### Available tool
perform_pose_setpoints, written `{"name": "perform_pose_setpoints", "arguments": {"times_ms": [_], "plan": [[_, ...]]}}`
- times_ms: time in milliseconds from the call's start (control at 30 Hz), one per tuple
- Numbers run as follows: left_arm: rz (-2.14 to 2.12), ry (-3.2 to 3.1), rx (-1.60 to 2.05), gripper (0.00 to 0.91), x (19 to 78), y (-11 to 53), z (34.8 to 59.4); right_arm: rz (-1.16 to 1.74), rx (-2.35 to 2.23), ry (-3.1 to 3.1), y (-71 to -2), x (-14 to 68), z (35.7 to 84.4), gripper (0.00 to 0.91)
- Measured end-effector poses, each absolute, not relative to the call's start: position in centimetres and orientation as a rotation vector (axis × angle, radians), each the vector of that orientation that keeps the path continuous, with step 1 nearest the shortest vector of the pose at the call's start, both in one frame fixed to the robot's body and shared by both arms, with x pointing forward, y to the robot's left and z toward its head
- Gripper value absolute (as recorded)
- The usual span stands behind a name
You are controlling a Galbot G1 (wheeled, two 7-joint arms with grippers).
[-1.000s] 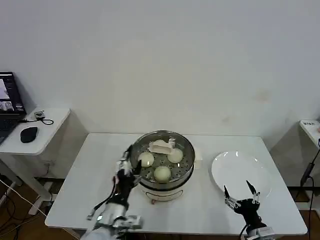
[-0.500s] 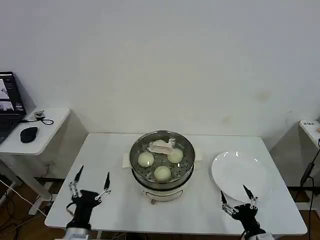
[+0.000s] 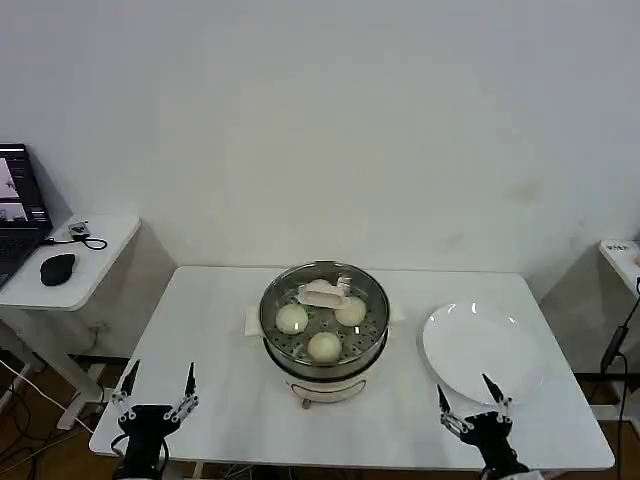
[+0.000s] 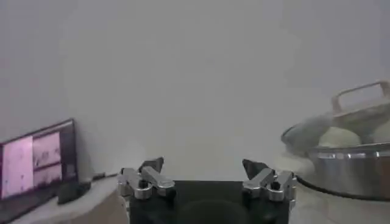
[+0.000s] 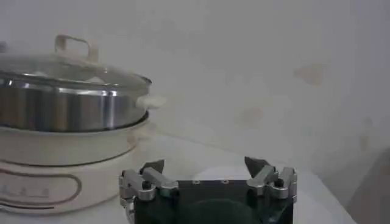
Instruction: Take steamed baozi put them in steamer then cover it.
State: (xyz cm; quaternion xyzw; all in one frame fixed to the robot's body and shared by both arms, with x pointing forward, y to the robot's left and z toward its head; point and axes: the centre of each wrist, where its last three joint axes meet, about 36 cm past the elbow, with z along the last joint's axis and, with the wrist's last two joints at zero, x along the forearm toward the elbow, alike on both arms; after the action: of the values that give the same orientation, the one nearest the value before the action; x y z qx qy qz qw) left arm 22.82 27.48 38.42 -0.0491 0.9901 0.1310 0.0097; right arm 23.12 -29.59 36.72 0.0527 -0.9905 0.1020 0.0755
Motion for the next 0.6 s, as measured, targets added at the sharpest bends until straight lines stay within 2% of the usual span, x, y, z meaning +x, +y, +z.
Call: {"name": "perform_pose_setpoints", "arguments": {"times_ms": [600], "plan": [[0.3, 3.137, -0.175, 0.907, 22.13, 27.22, 38.36, 0.178, 0.21, -2.933, -28.83, 22.32, 37.32, 0.907]]}}
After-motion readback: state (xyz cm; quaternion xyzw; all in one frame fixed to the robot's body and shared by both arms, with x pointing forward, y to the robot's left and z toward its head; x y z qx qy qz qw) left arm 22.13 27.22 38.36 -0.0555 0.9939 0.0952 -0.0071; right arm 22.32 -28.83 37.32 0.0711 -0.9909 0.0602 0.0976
